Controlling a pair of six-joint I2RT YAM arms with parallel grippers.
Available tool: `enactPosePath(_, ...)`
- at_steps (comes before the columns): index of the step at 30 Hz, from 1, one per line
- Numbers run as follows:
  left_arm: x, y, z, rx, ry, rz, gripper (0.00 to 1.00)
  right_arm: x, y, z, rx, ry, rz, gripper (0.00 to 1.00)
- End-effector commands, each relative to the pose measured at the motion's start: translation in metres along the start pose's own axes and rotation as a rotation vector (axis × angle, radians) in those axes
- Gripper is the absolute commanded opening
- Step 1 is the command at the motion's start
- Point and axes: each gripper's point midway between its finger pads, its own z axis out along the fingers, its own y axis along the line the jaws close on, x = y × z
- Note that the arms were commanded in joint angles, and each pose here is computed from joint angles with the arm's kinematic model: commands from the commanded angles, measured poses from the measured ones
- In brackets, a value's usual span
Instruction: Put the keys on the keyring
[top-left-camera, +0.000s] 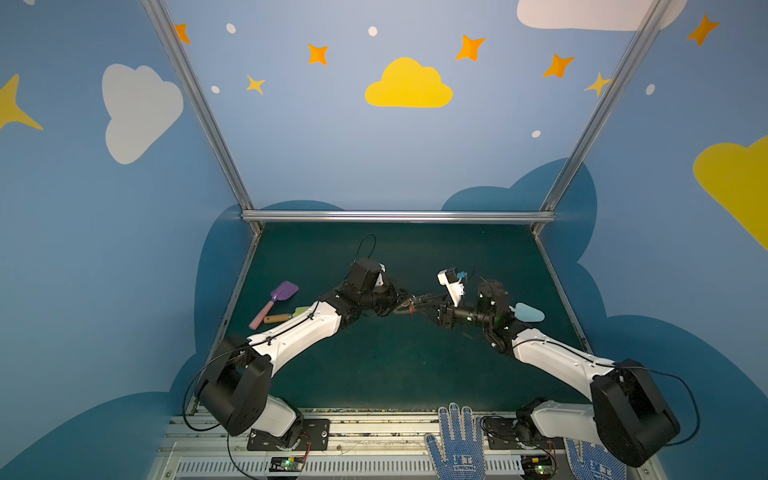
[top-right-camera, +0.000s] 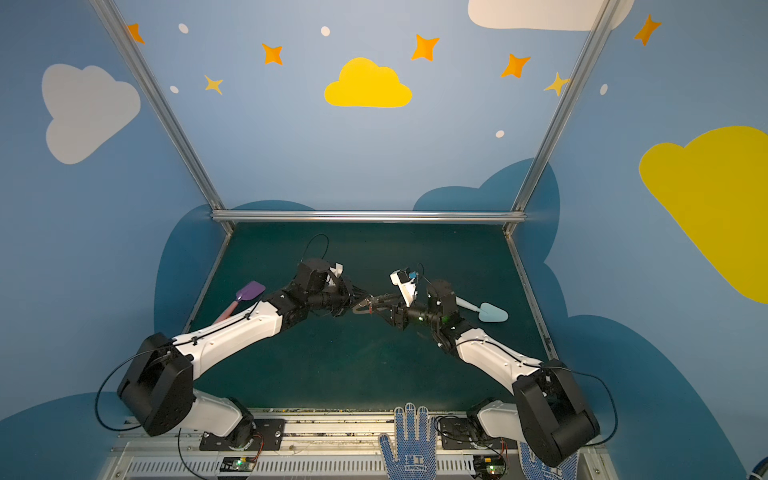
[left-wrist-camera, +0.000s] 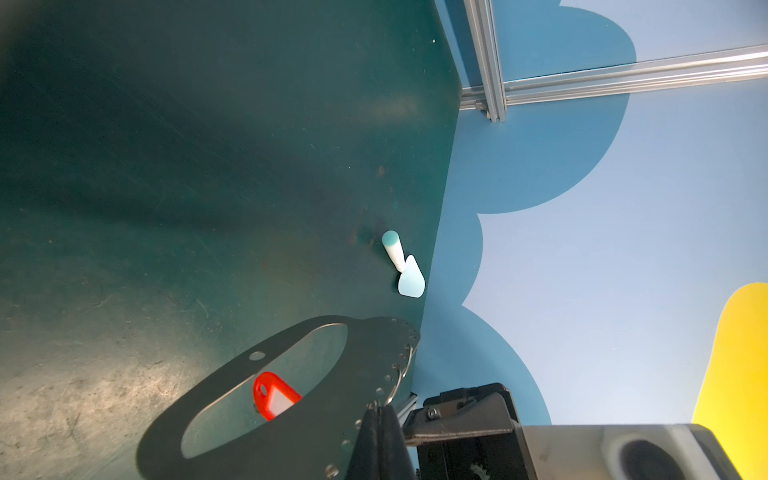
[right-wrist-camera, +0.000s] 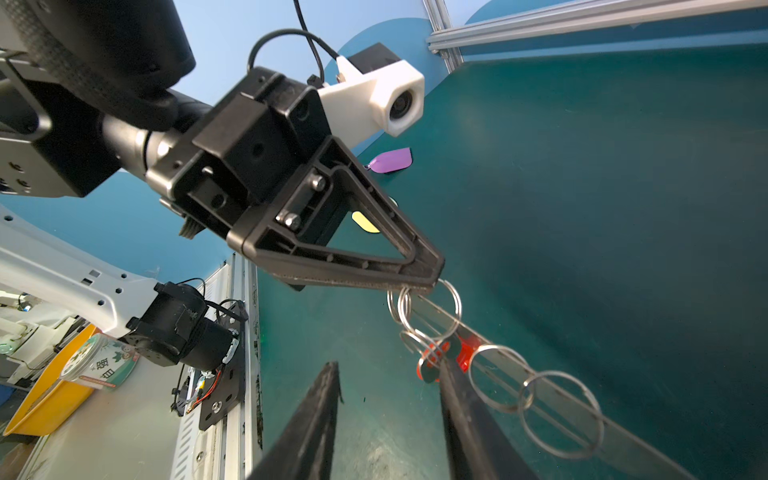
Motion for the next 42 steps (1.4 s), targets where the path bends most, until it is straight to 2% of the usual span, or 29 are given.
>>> enactPosePath(1, -0.002, -0.024, -0.01, 0.06, -0.003, 0.038, 0.04, -0.012, -0.001, 0.002, -0.004, -0.029, -0.037, 0.42)
enactPosePath(19, 0.002, -0.028, -0.01, 0.082, 0.018, 0.04, 0.04, -0.015, -0.008, 0.01, -0.002, -0.035, -0.062, 0.4)
enactPosePath(27, 0.0, -0.029, -0.01, 0.081, 0.006, 0.037, 0.04, -0.012, -0.002, 0.015, -0.054, -0.011, -0.051, 0.28)
enactPosePath(31, -0.001, -0.029, -0.011, 0.082, -0.001, 0.035, 0.04, -0.008, -0.003, 0.014, -0.048, -0.002, -0.046, 0.29)
enactPosePath(36, -0.002, -0.031, -0.011, 0.089, -0.005, 0.033, 0.04, -0.003, -0.004, 0.014, -0.038, 0.005, -0.036, 0.36)
enactPosePath(42, -0.002, -0.031, -0.011, 0.09, -0.004, 0.028, 0.04, 0.001, -0.005, 0.013, -0.033, 0.011, -0.037, 0.35)
